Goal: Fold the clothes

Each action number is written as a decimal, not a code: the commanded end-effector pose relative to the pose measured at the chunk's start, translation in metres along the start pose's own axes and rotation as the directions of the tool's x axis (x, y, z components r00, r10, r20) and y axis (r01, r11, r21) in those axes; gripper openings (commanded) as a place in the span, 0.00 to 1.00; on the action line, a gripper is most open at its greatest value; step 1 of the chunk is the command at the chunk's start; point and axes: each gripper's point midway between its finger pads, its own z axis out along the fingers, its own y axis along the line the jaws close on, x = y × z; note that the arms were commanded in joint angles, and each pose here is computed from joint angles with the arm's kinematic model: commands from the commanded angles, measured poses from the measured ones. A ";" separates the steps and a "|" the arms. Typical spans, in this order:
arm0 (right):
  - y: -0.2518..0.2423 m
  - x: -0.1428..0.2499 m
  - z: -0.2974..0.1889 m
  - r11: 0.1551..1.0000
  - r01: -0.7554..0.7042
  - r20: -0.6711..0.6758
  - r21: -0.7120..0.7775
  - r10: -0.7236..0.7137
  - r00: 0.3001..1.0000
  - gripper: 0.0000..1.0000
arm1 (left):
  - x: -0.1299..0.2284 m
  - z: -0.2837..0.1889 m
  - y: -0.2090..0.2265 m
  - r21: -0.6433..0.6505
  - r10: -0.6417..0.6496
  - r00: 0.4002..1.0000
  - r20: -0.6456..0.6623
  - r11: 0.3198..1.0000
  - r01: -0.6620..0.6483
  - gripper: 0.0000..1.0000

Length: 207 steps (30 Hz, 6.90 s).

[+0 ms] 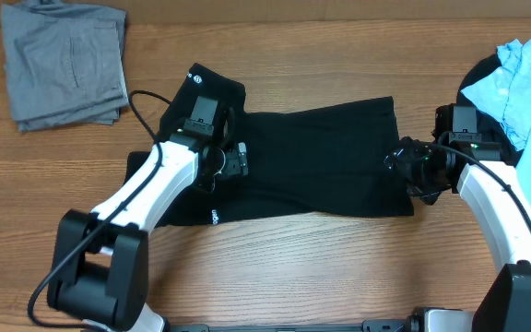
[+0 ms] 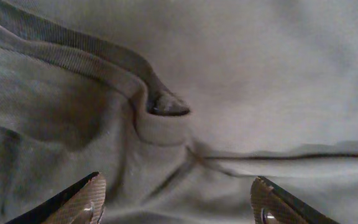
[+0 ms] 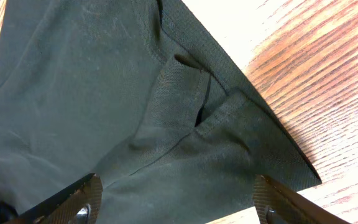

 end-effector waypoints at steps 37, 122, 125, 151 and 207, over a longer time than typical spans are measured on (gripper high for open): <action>0.002 -0.006 -0.006 1.000 0.030 0.030 0.003 -0.030 0.999 0.81 | -0.076 0.014 -0.004 -0.065 0.072 0.960 0.272 0.996 -0.056 0.24; 0.025 -0.037 -0.070 0.993 0.095 0.261 -0.071 -0.073 0.962 1.00 | 0.003 -0.143 0.067 0.055 -0.099 0.960 0.262 0.995 0.088 0.91; 0.069 -0.051 -0.094 0.949 0.243 0.313 -0.202 -0.173 0.934 1.00 | -0.030 -0.160 0.055 0.076 -0.059 0.934 0.353 0.997 0.034 0.95; 0.083 -0.115 0.011 0.951 0.301 0.179 -0.066 -0.286 0.941 1.00 | -0.247 0.011 0.043 -0.120 0.296 0.916 0.270 0.954 -0.273 1.00; 0.071 -0.125 0.110 0.903 0.419 0.171 0.098 -0.430 0.886 0.93 | -0.236 0.101 0.060 -0.107 0.319 0.927 0.197 0.947 -0.303 0.34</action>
